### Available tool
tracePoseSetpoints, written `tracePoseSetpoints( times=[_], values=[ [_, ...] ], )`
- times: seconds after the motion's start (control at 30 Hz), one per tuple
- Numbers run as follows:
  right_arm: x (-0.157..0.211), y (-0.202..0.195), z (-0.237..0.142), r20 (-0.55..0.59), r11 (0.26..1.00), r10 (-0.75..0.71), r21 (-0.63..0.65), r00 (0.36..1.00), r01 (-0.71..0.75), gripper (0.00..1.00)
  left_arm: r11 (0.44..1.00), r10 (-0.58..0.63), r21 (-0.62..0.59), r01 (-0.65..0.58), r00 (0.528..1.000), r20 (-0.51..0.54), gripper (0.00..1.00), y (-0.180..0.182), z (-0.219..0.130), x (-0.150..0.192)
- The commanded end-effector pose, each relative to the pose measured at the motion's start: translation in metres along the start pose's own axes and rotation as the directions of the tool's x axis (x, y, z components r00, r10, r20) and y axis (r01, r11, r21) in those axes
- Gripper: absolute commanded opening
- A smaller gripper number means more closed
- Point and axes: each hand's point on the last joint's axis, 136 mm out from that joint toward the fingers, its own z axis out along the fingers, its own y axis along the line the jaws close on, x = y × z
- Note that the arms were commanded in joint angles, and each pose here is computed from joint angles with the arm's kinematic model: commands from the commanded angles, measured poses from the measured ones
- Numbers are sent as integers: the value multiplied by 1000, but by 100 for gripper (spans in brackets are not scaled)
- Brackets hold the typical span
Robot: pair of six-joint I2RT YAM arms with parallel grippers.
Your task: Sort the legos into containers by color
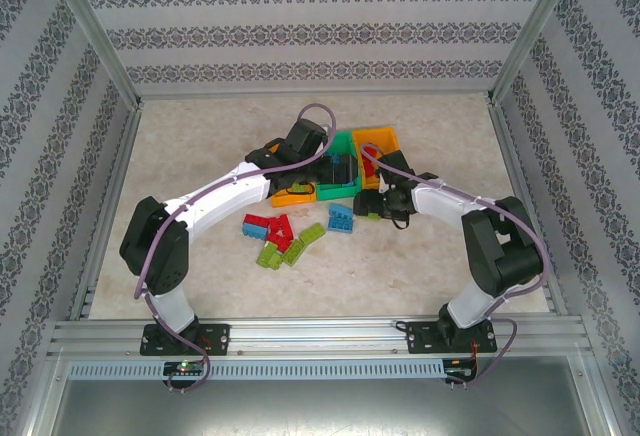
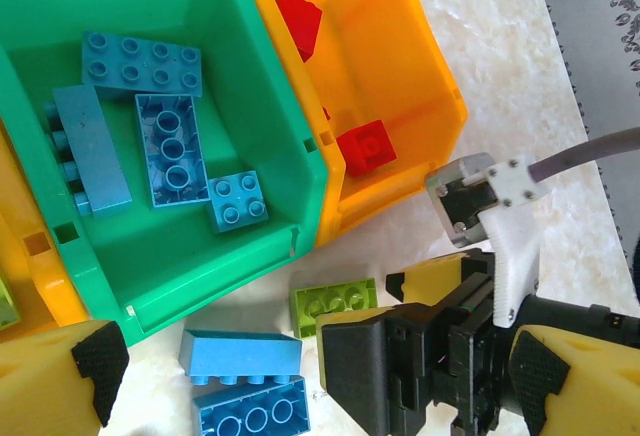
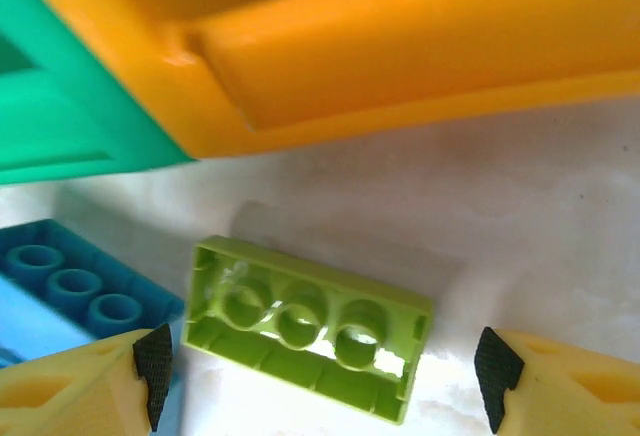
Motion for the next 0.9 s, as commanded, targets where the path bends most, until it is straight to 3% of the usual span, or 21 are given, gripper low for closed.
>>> tracePoseSetpoints(
  times=[0.0, 0.47, 0.63, 0.87],
  values=[
    [7, -12, 1, -27, 997, -7, 75, 1000, 9, 81, 1000, 19, -13, -19, 1000, 22, 100, 5, -10, -4],
    [49, -29, -12, -107, 993, -6, 120, 994, 19, 70, 1000, 8, -6, -8, 1000, 16, 100, 6, -7, -1],
    [45, -24, -31, -51, 995, -26, 95, 998, 31, 75, 1000, 8, -3, -8, 1000, 16, 100, 5, -7, -1],
    [27, 1, -46, -11, 984, -176, 3, 984, 176, 87, 1000, 1, 0, -1, 1000, 13, 100, 6, -7, 1]
  ],
)
